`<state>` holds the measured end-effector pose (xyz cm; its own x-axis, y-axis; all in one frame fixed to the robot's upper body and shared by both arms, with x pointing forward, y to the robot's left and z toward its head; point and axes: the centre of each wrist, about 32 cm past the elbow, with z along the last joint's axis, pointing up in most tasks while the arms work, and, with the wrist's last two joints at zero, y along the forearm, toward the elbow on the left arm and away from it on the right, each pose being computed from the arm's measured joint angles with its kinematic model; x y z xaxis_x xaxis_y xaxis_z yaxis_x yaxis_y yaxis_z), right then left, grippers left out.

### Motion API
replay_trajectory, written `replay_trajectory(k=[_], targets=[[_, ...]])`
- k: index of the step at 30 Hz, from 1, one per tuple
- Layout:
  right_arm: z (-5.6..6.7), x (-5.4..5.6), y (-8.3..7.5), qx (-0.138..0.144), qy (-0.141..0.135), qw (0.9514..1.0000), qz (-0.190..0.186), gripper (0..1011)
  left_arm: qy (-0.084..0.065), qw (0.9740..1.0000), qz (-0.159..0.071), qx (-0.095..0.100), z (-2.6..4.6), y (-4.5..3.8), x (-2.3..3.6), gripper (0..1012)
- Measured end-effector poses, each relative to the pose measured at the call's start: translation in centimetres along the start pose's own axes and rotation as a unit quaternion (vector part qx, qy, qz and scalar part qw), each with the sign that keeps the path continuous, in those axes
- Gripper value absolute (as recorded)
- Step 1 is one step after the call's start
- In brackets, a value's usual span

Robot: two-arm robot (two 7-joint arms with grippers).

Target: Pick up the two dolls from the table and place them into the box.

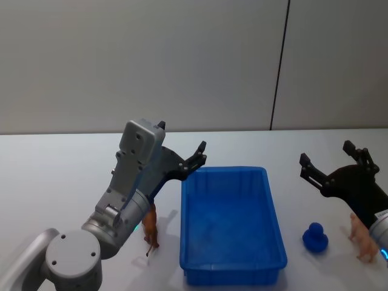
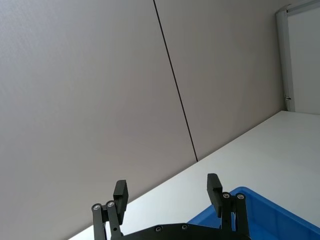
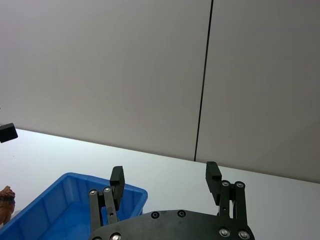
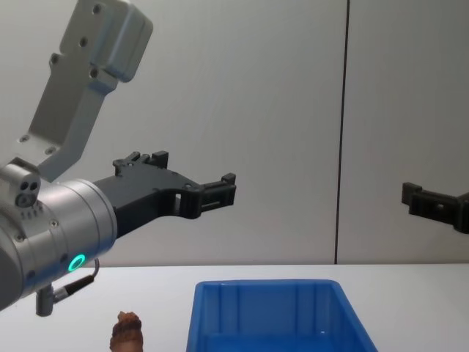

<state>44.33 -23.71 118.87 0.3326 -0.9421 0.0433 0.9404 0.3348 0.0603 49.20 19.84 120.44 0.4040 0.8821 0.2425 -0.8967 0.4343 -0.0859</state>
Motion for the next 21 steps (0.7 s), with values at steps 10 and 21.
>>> replay_trajectory(k=[10,21], targets=[[0.00,0.00,0.00,0.000,0.000,1.0000,0.000,1001,0.000,1.0000,0.000,0.000,0.00,0.00,0.00,1001],[0.00,0.00,0.00,0.000,0.000,1.0000,0.000,1001,0.000,1.0000,0.000,0.000,0.00,0.00,0.00,1001]])
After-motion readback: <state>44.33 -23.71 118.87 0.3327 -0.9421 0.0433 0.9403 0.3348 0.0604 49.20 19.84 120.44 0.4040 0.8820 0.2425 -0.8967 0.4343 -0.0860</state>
